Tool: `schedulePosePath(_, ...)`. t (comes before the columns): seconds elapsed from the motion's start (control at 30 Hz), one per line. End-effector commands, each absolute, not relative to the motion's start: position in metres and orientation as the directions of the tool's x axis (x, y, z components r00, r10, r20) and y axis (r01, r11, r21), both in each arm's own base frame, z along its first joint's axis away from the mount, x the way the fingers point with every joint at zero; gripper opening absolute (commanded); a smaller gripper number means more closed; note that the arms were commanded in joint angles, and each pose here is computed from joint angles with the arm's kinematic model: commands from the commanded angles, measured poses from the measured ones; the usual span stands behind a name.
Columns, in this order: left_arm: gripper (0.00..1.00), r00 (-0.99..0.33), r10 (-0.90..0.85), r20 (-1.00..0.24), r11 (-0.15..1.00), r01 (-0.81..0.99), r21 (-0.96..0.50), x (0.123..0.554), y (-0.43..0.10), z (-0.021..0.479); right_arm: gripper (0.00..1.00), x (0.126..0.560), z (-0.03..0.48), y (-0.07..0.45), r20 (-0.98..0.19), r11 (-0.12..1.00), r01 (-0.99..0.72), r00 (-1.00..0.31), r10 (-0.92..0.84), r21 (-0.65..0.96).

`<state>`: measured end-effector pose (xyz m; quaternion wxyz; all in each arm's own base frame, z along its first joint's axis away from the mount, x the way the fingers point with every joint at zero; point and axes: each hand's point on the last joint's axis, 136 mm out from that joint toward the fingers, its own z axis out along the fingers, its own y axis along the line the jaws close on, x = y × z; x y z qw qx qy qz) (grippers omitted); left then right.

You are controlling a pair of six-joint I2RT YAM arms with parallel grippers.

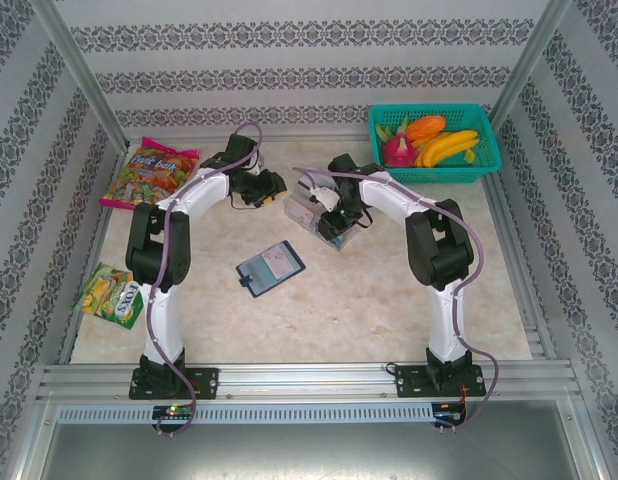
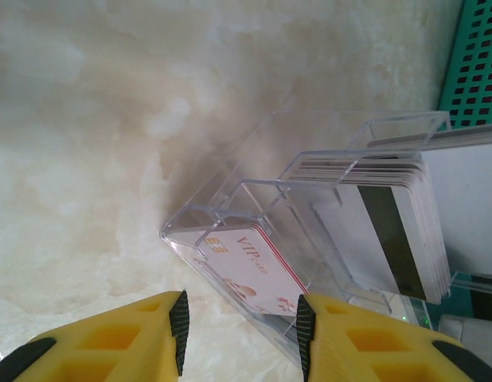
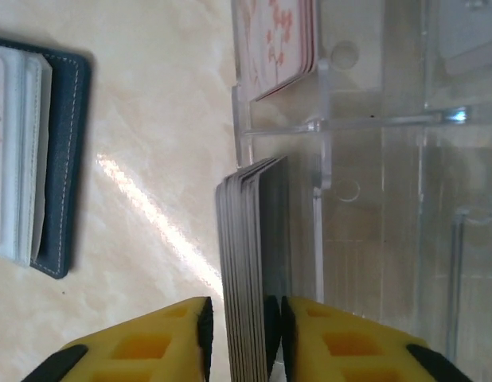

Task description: Put the credit cards into the card holder

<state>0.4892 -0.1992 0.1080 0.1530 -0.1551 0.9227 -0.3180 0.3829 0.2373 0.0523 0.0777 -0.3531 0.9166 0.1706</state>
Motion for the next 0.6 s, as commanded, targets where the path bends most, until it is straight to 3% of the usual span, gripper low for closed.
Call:
schedulePosePath(0.0, 0.43, -0.885, -0.407, -0.228, 0.744, -0.176, -0.645, 0.494, -0.192, 0.126, 0.37, 0.379, 0.058, 0.231, -0.246, 0.708, -0.676, -0.736, -0.631, 0.205)
schedulePosePath(0.43, 0.44, -0.885, -0.401, -0.237, 0.751, -0.17, -0.637, 0.491, -0.19, 0.127, 0.42, 0.382, 0.117, 0.234, -0.376, 0.727, -0.685, -0.685, -0.624, 0.042)
schedulePosePath(0.57, 0.44, -0.888, -0.398, -0.23, 0.752, -0.173, -0.636, 0.5, -0.188, 0.119, 0.46, 0.376, 0.116, 0.235, -0.404, 0.718, -0.691, -0.635, -0.659, -0.083)
